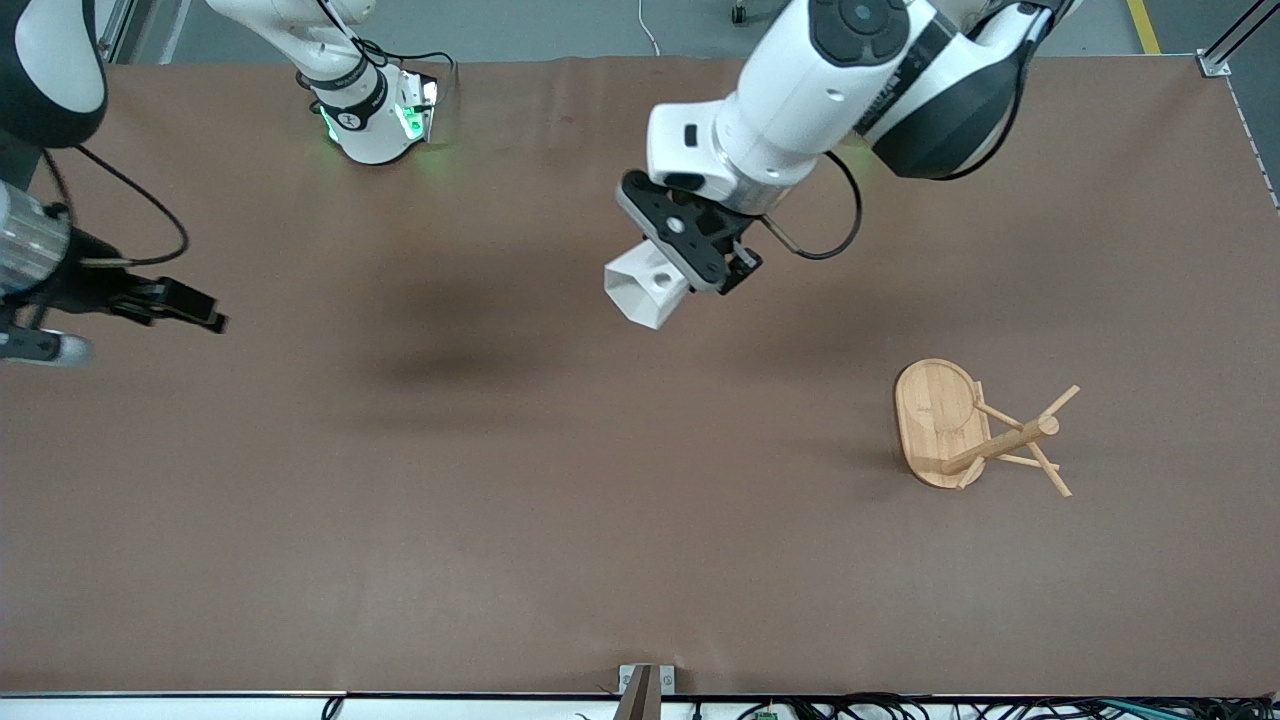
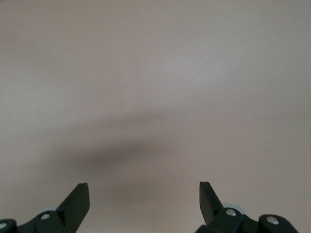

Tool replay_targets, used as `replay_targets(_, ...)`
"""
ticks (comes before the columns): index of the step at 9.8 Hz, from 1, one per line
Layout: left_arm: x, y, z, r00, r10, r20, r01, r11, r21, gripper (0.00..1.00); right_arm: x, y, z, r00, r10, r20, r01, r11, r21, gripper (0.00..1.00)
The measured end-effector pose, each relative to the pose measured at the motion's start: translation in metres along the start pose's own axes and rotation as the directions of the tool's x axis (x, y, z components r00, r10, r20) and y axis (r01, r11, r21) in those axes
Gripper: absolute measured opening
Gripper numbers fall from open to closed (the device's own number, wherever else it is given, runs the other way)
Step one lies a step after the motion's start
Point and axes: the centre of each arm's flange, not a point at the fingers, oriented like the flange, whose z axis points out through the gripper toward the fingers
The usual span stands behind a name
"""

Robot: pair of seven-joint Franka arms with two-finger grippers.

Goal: Hang cup on rack

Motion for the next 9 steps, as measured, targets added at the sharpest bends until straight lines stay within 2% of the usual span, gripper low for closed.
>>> replay_targets(3,-0.002,-0.07,-0.017,0.969,-0.246,-0.018,0.246,0.969,0.023,0.77,-0.018,0.032,-0.066,0.999,0.044,0.021,-0.043,0.999,-0.026,1.0)
replay_targets(5,-0.013,-0.125,-0.027,0.942,-0.336,0.003,0.336,0.941,0.038,0.77,-0.032,0.033,-0.09,0.999,0.044,0.015,-0.043,0.999,-0.025,1.0)
replay_targets(9,-0.032,-0.182,-0.019,0.884,-0.466,0.034,0.464,0.884,0.061,0.77,-0.037,0.03,-0.095,0.999,0.037,0.011,-0.037,0.999,-0.025,1.0)
